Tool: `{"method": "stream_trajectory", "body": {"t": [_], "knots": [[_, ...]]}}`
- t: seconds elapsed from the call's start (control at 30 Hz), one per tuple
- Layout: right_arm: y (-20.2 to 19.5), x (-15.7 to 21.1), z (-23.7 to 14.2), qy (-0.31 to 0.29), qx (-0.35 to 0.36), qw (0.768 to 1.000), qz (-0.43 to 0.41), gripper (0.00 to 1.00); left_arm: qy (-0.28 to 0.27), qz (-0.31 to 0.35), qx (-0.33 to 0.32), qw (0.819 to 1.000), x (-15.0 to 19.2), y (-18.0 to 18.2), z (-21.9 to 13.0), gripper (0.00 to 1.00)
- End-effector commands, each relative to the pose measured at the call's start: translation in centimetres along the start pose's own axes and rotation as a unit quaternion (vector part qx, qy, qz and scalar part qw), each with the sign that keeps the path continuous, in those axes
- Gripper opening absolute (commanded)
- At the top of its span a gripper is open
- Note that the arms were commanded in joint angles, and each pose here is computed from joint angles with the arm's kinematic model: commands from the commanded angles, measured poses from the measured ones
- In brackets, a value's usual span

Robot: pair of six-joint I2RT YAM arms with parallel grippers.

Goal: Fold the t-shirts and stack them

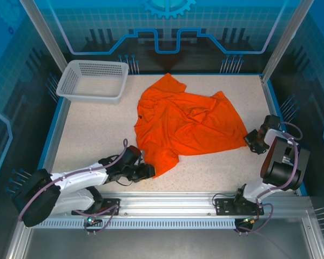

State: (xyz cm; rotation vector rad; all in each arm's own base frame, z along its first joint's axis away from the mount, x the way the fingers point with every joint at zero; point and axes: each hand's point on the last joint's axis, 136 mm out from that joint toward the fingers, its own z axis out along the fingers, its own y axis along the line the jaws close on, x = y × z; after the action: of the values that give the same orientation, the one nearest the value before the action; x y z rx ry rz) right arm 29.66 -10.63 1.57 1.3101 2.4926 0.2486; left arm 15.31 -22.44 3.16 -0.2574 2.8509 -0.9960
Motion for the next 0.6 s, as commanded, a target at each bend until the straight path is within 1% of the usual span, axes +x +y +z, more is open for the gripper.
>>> {"method": "stream_trajectory", "body": {"t": [0.0, 0.07, 0.2, 0.27, 0.4, 0.53, 0.57], "knots": [[0.5, 0.7, -0.3, -0.002, 0.007, 1.000, -0.028, 0.00, 0.017, 0.003, 0.016, 1.000, -0.2, -1.9, 0.4, 0.45], [0.7, 0.8, -0.3, -0.002, 0.001, 1.000, -0.028, 0.00, 0.027, 0.000, 0.004, 1.000, -0.1, -1.8, 0.8, 0.42], [0.9, 1.1, -0.2, 0.001, -0.004, 1.000, -0.029, 0.00, 0.030, 0.005, -0.024, 0.999, 0.0, -1.1, 1.5, 0.40], [1.1, 1.3, -0.1, 0.003, -0.007, 1.000, -0.030, 0.00, 0.037, 0.012, -0.034, 0.999, 0.2, -1.1, 1.8, 0.37], [1.2, 1.6, 0.0, 0.007, -0.009, 0.999, -0.032, 0.00, 0.033, 0.014, -0.051, 0.998, 0.1, -0.9, 2.2, 0.21], [1.5, 1.8, -0.5, 0.008, -0.018, 0.999, -0.036, 0.00, 0.016, 0.020, -0.064, 0.998, -0.6, -0.9, 1.6, 0.03], [1.6, 1.9, -0.7, 0.007, -0.020, 0.999, -0.038, 0.00, 0.009, 0.023, -0.067, 0.997, -0.9, -1.1, 1.4, 0.00]]}}
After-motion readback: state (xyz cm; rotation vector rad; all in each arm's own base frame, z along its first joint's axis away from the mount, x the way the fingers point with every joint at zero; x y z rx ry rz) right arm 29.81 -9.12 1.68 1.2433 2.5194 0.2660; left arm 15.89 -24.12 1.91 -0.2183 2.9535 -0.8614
